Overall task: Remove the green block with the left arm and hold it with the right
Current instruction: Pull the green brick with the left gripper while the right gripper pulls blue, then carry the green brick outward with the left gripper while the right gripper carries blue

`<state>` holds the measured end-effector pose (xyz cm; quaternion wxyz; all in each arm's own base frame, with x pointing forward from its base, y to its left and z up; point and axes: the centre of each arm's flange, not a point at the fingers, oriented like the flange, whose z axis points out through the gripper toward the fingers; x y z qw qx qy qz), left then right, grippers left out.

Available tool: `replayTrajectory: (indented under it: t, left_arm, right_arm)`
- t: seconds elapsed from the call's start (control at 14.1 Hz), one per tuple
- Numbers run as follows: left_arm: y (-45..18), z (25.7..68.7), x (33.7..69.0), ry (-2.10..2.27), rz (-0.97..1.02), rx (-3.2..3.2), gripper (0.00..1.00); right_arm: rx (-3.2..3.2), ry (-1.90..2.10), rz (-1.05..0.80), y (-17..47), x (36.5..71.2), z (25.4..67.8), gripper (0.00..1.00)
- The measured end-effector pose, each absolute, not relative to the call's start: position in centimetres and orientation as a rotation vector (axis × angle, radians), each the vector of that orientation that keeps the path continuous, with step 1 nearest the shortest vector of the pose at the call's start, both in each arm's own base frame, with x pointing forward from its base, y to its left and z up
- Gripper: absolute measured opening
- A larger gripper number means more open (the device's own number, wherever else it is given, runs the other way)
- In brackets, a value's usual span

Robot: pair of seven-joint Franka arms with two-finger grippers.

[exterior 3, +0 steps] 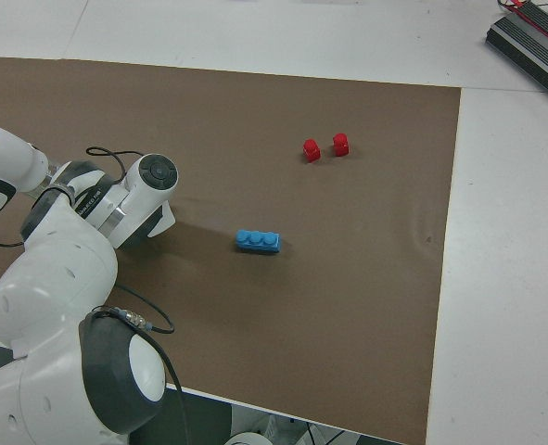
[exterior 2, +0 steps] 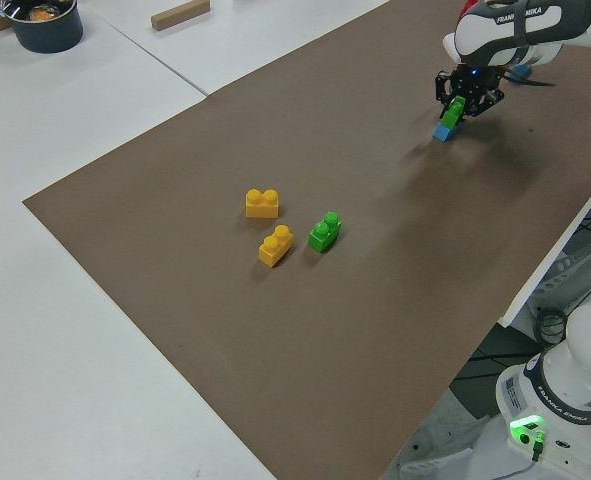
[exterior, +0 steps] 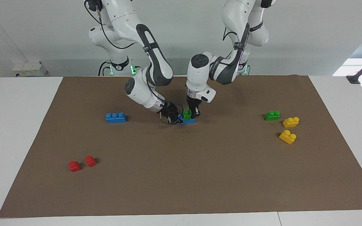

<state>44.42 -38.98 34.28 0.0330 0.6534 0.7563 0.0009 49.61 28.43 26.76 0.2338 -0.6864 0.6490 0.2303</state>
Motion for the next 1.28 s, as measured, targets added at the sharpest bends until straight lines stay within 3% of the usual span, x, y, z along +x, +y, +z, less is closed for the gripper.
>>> replayTrajectory:
  t: [0.5,0.92,1.28]
  left_arm:
    - [-38.7,35.0,44.8,2.334,0.006,2.002,0.35]
    - [-35.9,43.5,45.6,2.342,0.024,1.97,0.35]
    - [-31.1,46.0,47.5,2.288,0.04,2.047,0.35]
  right_arm:
    - [-1.881,1.772,0.625,28.6,49.9,27.2,0.34]
    - [-1.88,1.782,0.631,28.6,49.7,26.7,0.34]
    - [-1.88,1.783,0.631,28.5,49.7,26.7,0.34]
